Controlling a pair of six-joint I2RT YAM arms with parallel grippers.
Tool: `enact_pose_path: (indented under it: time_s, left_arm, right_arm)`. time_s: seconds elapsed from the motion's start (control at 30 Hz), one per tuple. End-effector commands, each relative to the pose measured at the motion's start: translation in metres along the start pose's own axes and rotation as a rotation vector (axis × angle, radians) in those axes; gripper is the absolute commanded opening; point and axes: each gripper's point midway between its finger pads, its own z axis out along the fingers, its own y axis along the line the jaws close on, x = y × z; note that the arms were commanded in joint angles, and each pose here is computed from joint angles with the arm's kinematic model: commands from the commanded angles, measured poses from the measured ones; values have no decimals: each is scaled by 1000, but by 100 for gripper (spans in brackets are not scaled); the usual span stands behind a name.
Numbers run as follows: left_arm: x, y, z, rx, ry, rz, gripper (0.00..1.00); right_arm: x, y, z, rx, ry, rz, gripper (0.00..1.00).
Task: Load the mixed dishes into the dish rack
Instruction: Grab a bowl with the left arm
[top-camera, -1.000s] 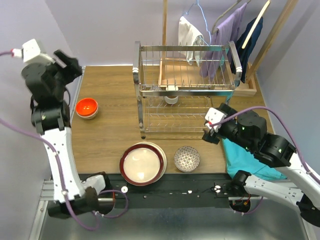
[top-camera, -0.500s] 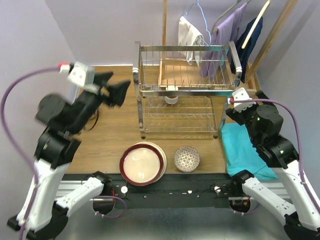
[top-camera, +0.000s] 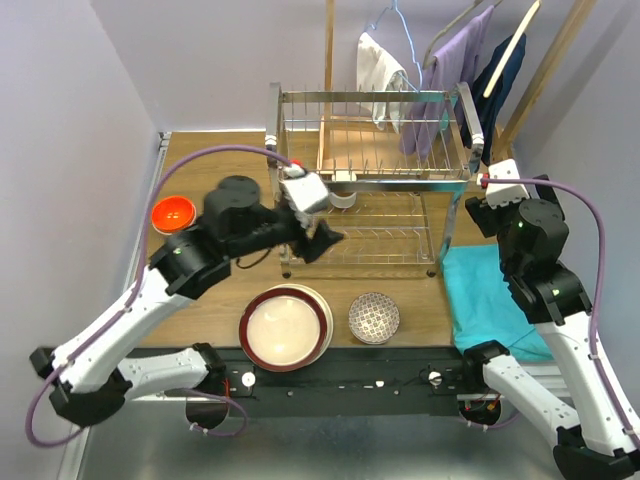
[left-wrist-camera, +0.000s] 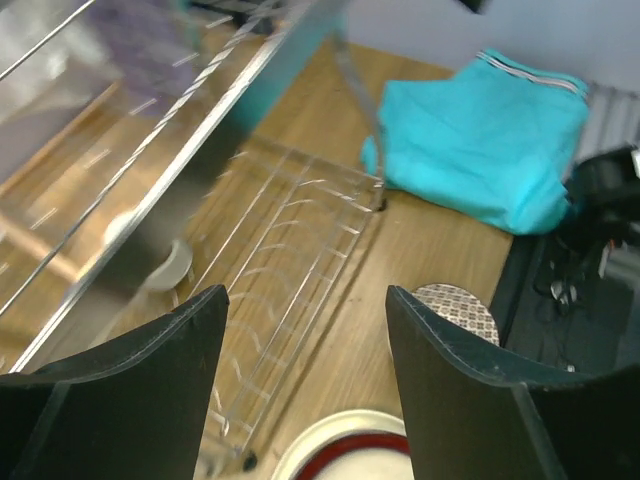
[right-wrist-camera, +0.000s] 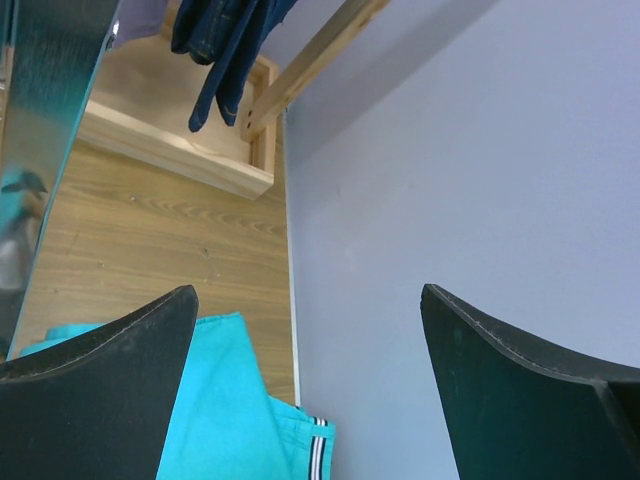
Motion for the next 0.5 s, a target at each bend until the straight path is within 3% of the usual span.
enact_pose_path:
  time_s: [0.0,0.2,0.37,0.47]
  left_arm:
    - [-41,-52,13,105,-96,215,75]
    - [29,-134,29,308,59,262,79]
    - [127,-159,49,347,318,245,79]
    - [156,-167,61,361,372,259,75]
  right_arm:
    - [1,-4,4,48,-24,43,100]
    - [14,-3,7,68,-4,23,100]
    - [20,-3,7,62,26,0,100]
    - [18,-6,4,58,35,35,100]
